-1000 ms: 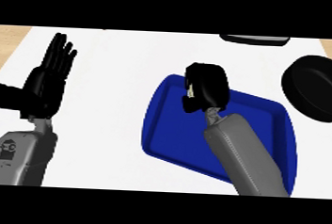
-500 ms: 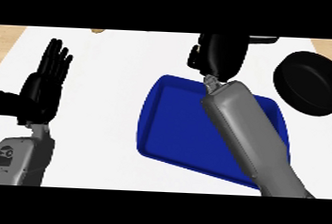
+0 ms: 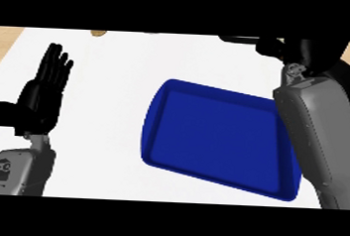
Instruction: Pick the cupcake from the tray and place it in the pot
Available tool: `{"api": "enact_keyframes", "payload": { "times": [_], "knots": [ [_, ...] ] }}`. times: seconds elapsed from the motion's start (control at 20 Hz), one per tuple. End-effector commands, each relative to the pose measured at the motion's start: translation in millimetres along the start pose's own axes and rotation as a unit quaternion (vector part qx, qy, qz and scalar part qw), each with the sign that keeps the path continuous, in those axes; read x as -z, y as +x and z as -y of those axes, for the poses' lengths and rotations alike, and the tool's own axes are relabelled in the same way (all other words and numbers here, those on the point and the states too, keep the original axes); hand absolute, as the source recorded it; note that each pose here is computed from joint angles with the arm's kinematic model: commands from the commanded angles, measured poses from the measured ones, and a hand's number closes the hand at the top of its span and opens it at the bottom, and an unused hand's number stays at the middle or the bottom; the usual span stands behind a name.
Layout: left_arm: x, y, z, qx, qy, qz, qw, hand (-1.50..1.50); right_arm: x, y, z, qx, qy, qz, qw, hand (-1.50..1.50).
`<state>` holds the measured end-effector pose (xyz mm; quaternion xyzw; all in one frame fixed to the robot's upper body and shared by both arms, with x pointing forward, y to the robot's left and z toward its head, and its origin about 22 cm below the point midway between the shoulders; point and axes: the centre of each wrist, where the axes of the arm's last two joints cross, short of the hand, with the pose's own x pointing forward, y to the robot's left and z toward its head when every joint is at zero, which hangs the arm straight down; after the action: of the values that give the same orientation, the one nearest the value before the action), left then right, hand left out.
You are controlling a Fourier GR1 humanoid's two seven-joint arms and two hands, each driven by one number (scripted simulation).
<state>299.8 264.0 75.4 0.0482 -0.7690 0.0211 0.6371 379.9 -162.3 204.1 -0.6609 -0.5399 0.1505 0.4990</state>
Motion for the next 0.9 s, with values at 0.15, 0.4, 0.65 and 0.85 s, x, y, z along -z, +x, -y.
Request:
{"api": "enact_keyframes", "payload": {
  "times": [0.15, 0.4, 0.65, 0.85],
  "knots": [
    [2.4, 9.6, -11.6, -0.002, -0.001, -0.002, 1.0000, 0.00, 46.1, -91.4, 1.6, -0.024, 0.008, -0.044, 0.999, 1.50],
    [4.2, 15.4, 2.3, -0.002, 0.003, 0.007, 1.0000, 0.00, 74.8, -159.0, 7.4, -0.019, -0.007, -0.051, 0.998, 1.50],
    [12.2, 6.0, -0.8, -0.008, -0.003, 0.004, 1.0000, 0.00, 87.7, -196.3, 8.6, 0.010, 0.014, -0.051, 0.999, 1.50],
    [3.6, 3.4, 5.3, -0.007, -0.011, 0.000, 0.9999, 0.00, 77.7, -226.6, -37.8, -0.021, 0.015, -0.041, 0.999, 1.50]
  ]
}}
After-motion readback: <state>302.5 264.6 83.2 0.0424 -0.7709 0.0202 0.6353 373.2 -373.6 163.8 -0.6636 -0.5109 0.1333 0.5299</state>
